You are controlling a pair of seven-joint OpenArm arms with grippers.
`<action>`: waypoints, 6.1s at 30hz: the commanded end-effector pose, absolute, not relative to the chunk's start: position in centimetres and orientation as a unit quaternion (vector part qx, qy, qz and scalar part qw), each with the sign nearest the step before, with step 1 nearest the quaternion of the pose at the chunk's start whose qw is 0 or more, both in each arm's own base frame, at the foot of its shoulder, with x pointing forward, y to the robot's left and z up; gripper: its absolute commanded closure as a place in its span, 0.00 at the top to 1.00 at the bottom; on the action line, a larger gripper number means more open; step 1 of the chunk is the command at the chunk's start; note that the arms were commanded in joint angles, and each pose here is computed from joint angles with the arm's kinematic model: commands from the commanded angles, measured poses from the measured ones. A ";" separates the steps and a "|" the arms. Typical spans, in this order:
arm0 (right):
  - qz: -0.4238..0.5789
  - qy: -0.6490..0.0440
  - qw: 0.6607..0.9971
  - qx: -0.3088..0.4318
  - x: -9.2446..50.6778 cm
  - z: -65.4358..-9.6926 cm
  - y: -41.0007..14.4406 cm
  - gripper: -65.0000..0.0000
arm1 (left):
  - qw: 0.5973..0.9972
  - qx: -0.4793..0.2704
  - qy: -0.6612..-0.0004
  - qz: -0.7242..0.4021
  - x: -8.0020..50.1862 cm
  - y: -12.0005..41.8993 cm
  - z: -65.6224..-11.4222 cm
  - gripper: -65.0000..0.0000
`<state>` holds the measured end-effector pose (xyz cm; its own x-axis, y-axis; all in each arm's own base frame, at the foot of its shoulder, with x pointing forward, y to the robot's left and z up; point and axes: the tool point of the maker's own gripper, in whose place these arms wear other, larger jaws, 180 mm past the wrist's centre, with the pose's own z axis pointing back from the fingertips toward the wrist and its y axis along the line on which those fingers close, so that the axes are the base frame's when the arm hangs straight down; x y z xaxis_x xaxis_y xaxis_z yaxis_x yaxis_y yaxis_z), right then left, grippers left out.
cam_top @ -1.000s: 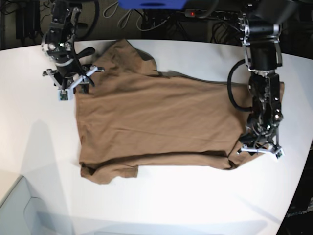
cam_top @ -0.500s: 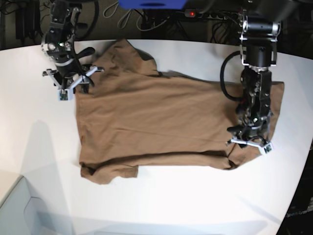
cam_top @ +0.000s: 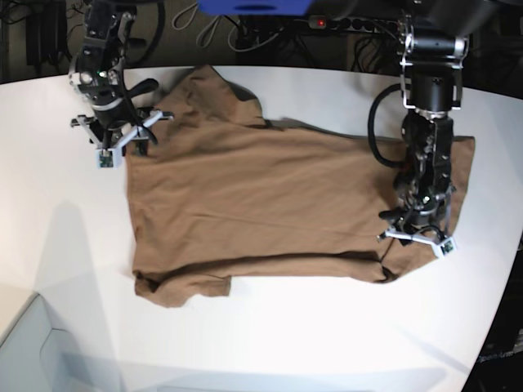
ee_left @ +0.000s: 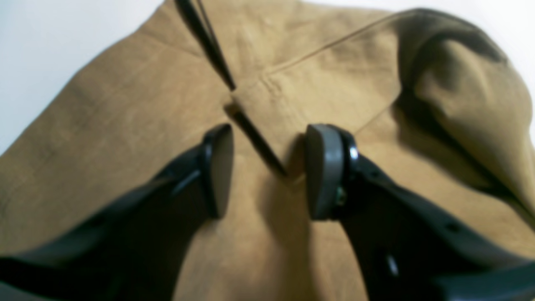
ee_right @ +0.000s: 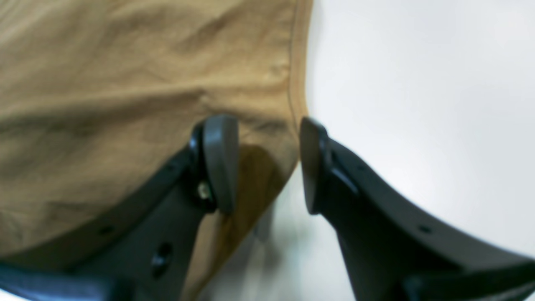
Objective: Layout the t-shirt on the table in an organized manner, then fold the t-shirt properly
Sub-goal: 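Move the left gripper along the shirt side and pinch the hem edge, then hold the hem edge with the left gripper while the right holds the collar, then drag the hem edge outward with the left gripper to flatten the shirt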
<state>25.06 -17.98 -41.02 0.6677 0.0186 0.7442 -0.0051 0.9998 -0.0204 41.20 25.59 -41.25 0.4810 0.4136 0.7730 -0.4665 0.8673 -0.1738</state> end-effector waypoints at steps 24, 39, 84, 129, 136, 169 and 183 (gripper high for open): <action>0.006 -0.420 0.907 -0.009 25.1 -40.4 -18.2 0.38 | 0.817 0.015 -0.521 0.247 44.9 25.4 -34.3 0.00; 0.006 -0.420 0.907 -0.009 25.1 -40.4 -18.2 0.38 | 0.835 0.041 -0.485 0.257 44.6 27.4 -37.3 0.54; 0.007 -0.424 0.905 -0.010 25.4 -40.1 -18.3 0.38 | 0.814 0.052 -0.516 0.262 46.2 28.3 -35.9 0.31; 0.008 -0.437 0.899 -0.010 26.6 -39.5 -18.2 0.39 | 0.840 0.063 -0.472 0.261 43.0 28.2 -40.3 0.35; 0.008 -0.438 0.899 -0.010 26.6 -39.4 -18.2 0.39 | 0.839 0.065 -0.473 0.261 43.0 28.4 -40.3 0.41; 0.007 -0.435 0.900 -0.010 26.5 -39.5 -18.2 0.39 | 0.829 0.054 -0.493 0.259 43.9 27.7 -38.6 0.00; 0.006 -0.430 0.903 -0.013 25.9 -39.8 -18.5 0.38 | 0.783 0.052 -0.556 0.276 51.8 30.2 -29.4 0.00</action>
<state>25.34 -18.19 -40.82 0.6620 0.0204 0.7492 -0.0030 0.9997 -0.0245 50.33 28.91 -33.16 0.3155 0.4078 0.8569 -0.4975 0.8400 -0.2166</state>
